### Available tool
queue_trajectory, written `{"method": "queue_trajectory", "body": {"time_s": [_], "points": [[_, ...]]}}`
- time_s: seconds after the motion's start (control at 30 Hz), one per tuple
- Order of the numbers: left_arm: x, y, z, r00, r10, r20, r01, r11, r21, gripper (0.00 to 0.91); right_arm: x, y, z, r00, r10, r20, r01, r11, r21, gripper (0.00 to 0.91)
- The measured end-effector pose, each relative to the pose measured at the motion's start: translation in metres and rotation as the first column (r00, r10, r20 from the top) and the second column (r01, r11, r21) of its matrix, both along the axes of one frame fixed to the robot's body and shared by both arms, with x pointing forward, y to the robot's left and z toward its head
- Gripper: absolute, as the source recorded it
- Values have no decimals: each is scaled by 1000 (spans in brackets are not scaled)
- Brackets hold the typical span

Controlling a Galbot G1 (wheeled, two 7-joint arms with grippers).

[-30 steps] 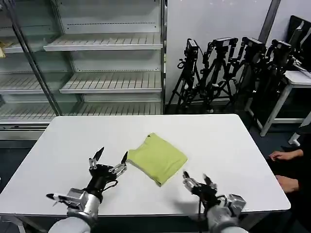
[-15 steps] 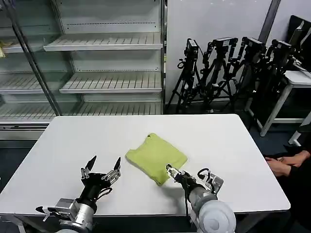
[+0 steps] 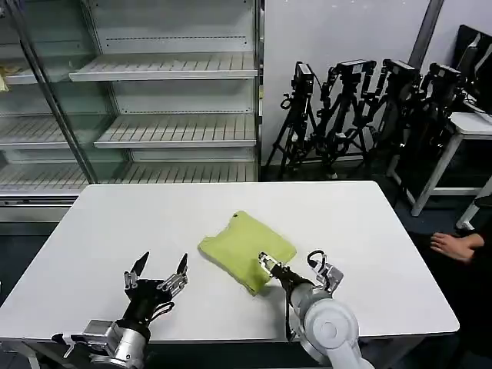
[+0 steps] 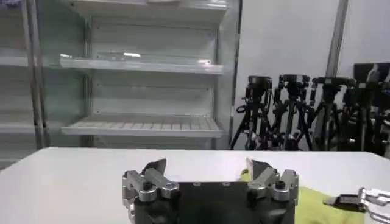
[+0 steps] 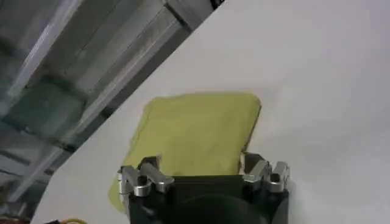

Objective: Fold and organize the clothes.

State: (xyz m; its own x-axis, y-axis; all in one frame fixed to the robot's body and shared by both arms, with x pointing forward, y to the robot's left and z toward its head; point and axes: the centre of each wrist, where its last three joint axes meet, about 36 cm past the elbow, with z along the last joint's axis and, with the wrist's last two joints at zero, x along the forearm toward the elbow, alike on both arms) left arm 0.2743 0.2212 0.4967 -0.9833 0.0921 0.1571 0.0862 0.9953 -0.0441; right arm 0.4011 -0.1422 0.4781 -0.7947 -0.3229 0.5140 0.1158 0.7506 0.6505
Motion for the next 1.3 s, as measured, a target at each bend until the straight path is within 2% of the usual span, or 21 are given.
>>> {"method": "queue_trajectory", "body": {"time_s": [0.07,0.13,0.17,0.2,0.27,0.3,0.87,1.3], "points": [[0,0,0,1000,0,0,0,1000,0,907,2,0,0,1000,-5,-6,5,1000,6,665],[0,1,0,1000,2,-1,-2,1000,-1,907,2,0,-1,1000,-8,-12,8,1000,9,514],[0,1,1,1000,2,-1,-2,1000,-2,907,2,0,-1,1000,-10,-15,10,1000,10,353],[-1,1,1,1000,2,-2,-2,1000,-3,907,2,0,-1,1000,-12,-17,12,1000,10,282],[-1,1,1,1000,2,-2,-2,1000,-5,907,3,-1,-2,1000,-16,-22,16,1000,9,20],[-1,1,1,1000,2,-2,-2,1000,-6,907,3,-1,-2,1000,-18,-24,18,1000,10,0],[-4,-2,3,1000,2,-4,-2,1000,-23,907,7,-17,-13,998,-35,-48,35,999,-14,0],[-8,-4,6,1000,-5,-5,5,1000,-26,907,38,-42,-13,1000,9,-21,-10,999,-52,0]]}}
